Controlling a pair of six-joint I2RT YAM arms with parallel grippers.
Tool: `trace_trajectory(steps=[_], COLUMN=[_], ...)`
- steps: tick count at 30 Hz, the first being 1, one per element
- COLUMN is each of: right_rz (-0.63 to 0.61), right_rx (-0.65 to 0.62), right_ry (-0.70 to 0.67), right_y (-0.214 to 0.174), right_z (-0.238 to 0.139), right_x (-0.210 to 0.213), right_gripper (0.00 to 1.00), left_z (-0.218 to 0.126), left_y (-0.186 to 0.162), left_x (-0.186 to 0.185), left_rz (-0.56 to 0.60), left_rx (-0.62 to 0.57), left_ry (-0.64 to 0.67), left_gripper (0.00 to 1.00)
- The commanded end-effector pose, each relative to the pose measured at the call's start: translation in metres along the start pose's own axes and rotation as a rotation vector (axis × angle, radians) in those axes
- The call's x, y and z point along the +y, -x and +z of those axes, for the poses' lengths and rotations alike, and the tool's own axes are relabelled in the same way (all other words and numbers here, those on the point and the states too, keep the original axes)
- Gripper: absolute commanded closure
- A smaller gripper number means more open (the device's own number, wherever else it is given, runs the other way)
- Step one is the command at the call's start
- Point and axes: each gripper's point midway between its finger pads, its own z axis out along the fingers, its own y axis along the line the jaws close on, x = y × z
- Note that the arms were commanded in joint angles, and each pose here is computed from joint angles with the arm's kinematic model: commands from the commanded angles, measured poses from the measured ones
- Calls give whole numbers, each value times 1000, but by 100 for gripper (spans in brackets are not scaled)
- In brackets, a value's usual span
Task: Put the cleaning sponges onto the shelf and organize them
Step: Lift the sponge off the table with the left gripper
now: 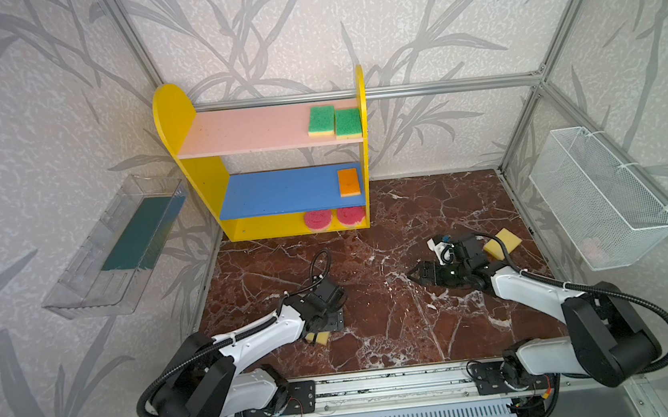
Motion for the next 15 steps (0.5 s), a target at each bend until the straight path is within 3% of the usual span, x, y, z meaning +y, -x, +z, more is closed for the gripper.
trace_trajectory(steps=[1,6,10,15], right_rz=[-33,-34,-41,-65], right_rx=[-14,-13,-18,-60], right_ry=[23,32,92,233], right_y=[8,9,12,22], right_z=[-4,-4,-4,-10], right_x=[11,13,25,52], right_gripper=[0,0,0,1], left_z=[5,-5,-29,-64], left_y=[-2,14,42,96], left_x=[-2,-12,-29,-69], left_rz=[-7,-19,-62,-139], left_rx=[15,-45,-164,-248], left_ry=[14,-30,-130,-407], left_gripper=[17,31,33,35])
